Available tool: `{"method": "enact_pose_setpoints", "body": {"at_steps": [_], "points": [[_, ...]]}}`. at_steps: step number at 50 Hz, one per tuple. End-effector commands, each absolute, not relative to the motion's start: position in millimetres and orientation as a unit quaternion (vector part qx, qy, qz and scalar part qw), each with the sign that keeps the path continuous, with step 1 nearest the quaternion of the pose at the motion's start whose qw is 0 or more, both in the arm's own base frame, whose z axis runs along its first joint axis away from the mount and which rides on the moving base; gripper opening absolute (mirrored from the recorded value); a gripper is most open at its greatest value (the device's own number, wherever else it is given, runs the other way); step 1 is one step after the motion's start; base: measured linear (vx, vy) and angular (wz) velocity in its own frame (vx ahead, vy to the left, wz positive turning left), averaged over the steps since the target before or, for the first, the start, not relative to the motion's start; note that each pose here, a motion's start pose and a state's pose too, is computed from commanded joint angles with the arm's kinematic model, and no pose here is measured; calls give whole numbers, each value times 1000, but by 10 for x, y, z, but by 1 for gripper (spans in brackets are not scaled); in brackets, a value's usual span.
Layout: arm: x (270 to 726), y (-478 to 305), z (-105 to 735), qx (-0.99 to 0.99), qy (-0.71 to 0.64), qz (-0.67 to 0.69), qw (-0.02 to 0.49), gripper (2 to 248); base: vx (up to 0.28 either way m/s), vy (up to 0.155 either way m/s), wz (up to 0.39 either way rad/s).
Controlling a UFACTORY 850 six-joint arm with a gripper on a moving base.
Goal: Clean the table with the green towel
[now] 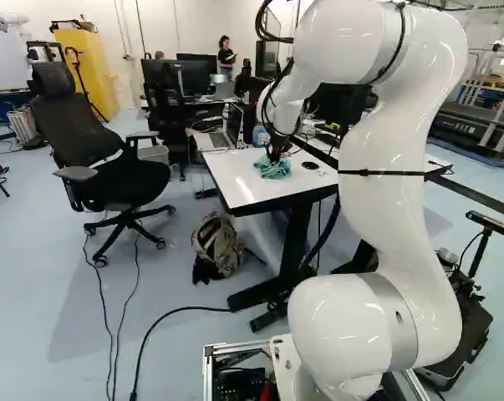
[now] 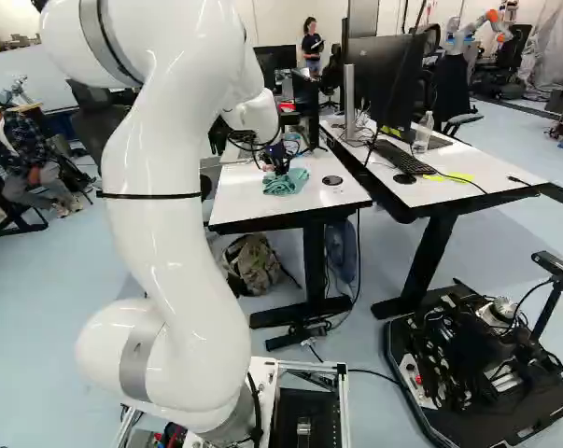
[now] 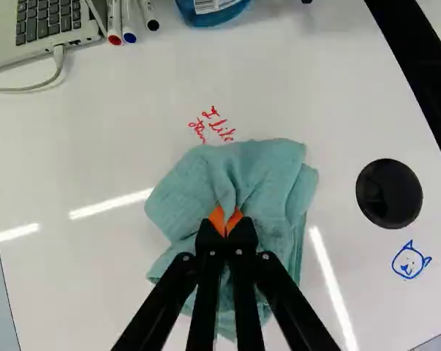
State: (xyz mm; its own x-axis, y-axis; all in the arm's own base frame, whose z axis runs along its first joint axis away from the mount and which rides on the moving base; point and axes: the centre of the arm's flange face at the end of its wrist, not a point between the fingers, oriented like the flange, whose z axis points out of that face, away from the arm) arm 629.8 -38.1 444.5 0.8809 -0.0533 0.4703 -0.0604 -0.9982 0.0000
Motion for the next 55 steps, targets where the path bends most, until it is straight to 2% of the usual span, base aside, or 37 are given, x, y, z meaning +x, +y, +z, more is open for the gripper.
{"method": "enact_pose_setpoints", "body": {"at_steps": [13,55], "points": [[6365,-373,4441,969,-28,245,7,22,0,0,0],[7092,-224,4380,961,-15,276,4,22,0,0,0]]}}
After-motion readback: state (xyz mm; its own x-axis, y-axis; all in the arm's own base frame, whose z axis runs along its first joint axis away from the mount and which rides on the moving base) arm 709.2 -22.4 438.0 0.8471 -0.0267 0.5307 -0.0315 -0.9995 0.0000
